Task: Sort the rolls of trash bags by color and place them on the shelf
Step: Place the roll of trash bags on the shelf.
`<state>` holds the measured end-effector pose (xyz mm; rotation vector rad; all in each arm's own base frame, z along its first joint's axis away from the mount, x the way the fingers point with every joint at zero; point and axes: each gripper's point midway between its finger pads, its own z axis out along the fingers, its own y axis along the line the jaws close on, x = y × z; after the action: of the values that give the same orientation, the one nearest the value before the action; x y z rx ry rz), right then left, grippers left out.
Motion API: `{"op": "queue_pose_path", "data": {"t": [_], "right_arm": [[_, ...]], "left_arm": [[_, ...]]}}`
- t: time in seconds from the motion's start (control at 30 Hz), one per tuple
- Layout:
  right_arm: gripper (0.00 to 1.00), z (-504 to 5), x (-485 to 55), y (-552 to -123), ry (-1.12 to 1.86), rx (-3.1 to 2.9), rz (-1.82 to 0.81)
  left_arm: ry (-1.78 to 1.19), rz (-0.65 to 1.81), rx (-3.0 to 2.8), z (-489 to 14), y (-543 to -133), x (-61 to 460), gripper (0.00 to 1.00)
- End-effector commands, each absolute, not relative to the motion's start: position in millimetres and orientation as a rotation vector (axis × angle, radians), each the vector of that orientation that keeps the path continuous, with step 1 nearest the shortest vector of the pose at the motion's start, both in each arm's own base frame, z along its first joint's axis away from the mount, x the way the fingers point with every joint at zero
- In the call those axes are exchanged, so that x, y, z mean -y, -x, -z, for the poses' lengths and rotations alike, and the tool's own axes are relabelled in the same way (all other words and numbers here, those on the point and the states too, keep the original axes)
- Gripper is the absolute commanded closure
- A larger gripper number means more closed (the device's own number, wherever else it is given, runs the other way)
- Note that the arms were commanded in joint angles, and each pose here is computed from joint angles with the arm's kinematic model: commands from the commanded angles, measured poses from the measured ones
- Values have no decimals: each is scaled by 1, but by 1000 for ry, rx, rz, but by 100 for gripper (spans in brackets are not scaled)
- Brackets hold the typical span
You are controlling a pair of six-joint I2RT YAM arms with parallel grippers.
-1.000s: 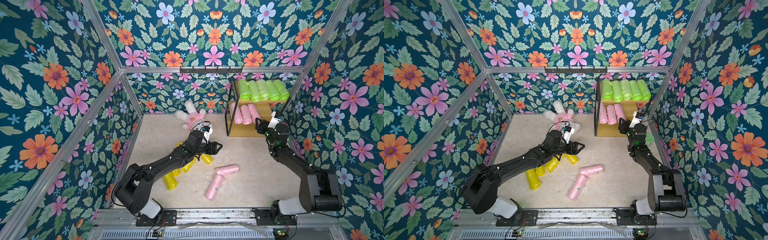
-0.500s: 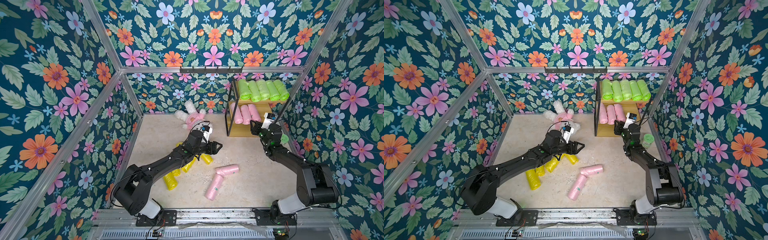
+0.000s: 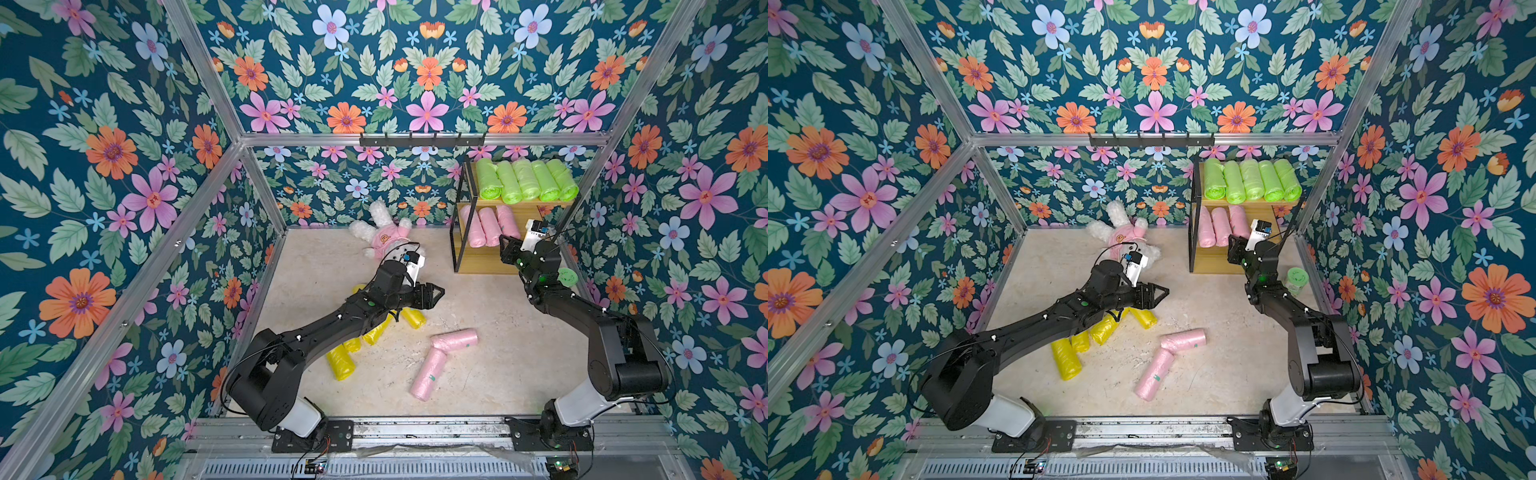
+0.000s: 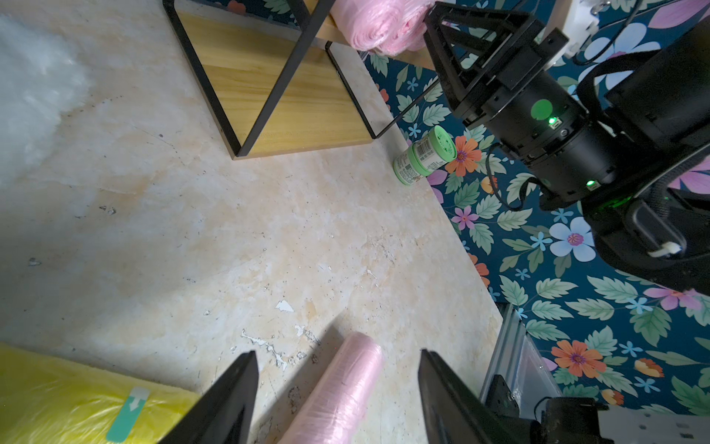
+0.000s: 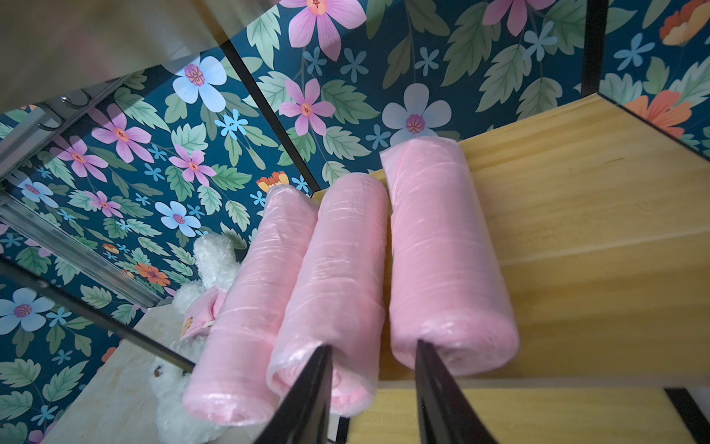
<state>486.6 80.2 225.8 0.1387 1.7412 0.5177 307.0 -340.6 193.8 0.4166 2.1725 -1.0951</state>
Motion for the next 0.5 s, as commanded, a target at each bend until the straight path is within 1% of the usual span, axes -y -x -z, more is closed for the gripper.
{"op": "queue_pose_path", "data": {"t": [0.0, 0.13, 0.23, 0.4, 0.47], "right_arm": [[58, -237, -79, -482, -134, -1711, -510], [52, -249, -74, -467, -142, -1693, -498], [45, -257, -70, -452, -153, -1690, -487], [37, -254, -64, -425, -203, -1739, -482], [34, -248, -64, -412, -207, -1771, -492]], "left_arm": [[-431, 1080, -2155, -195, -309, 340, 29], [-452, 1051, -2169, -190, -308, 341, 29], [-503, 958, -2204, -179, -302, 343, 29], [-644, 799, -2289, -151, -279, 352, 29], [-693, 746, -2336, -137, -264, 352, 29]]}}
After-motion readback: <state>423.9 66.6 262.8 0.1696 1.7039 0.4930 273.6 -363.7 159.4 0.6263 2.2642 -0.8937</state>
